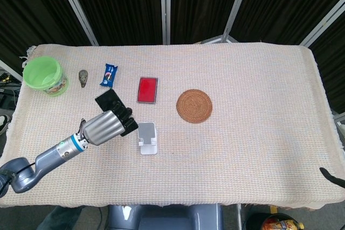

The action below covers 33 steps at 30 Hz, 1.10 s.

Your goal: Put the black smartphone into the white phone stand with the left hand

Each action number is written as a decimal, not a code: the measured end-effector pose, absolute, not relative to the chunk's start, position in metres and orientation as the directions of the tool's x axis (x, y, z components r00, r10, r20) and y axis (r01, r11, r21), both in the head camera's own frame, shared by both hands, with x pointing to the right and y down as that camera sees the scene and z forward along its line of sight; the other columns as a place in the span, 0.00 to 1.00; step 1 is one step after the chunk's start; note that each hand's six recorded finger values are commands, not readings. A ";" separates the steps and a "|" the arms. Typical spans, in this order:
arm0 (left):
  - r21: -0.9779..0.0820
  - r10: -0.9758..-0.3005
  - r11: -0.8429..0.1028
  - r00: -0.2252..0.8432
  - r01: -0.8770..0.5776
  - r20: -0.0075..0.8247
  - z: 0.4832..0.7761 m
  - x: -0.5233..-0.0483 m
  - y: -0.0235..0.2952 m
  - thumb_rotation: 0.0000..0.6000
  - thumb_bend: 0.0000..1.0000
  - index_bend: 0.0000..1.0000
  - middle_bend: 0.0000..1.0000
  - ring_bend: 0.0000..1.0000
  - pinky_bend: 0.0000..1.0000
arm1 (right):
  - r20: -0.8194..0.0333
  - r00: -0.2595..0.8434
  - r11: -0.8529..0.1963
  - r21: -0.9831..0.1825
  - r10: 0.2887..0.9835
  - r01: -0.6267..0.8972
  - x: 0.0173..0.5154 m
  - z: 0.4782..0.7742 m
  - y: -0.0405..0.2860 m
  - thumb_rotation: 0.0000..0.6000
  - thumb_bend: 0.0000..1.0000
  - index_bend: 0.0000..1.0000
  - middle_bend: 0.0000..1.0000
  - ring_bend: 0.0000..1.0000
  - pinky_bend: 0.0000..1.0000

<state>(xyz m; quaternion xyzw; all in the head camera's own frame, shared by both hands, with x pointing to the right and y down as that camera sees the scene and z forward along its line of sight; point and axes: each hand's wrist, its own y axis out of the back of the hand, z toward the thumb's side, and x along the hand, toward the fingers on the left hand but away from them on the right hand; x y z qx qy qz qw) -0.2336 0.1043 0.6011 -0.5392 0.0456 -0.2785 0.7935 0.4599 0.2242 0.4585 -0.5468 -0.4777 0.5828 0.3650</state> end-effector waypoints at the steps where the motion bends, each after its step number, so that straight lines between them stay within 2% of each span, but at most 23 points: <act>1: -0.868 -0.474 0.301 0.852 0.395 0.224 0.600 -0.226 0.105 1.00 0.00 0.56 0.42 0.45 0.42 | -0.289 -0.136 -0.277 -0.956 0.948 0.098 0.460 0.458 0.224 1.00 0.00 0.00 0.00 0.00 0.00; 5: -0.821 -0.410 0.402 0.882 0.405 0.235 0.602 -0.201 0.111 1.00 0.00 0.55 0.42 0.45 0.42 | -0.286 -0.141 -0.274 -0.956 0.948 0.103 0.463 0.457 0.225 1.00 0.00 0.00 0.00 0.00 0.00; 14: -0.724 -0.290 0.531 0.897 0.441 0.335 0.625 -0.162 0.128 1.00 0.00 0.53 0.40 0.45 0.42 | -0.279 -0.156 -0.263 -0.958 0.947 0.114 0.470 0.452 0.227 1.00 0.00 0.00 0.00 0.00 0.00; 23: -0.666 -0.237 0.607 0.899 0.433 0.368 0.638 -0.144 0.137 1.00 0.00 0.53 0.40 0.45 0.41 | -0.281 -0.157 -0.264 -0.957 0.947 0.122 0.472 0.451 0.227 1.00 0.00 0.00 0.00 0.00 0.00; 33: -0.642 -0.188 0.636 0.893 0.427 0.408 0.646 -0.142 0.146 1.00 0.00 0.51 0.38 0.44 0.40 | -0.279 -0.157 -0.261 -0.957 0.947 0.128 0.473 0.450 0.227 1.00 0.00 0.00 0.00 0.00 0.00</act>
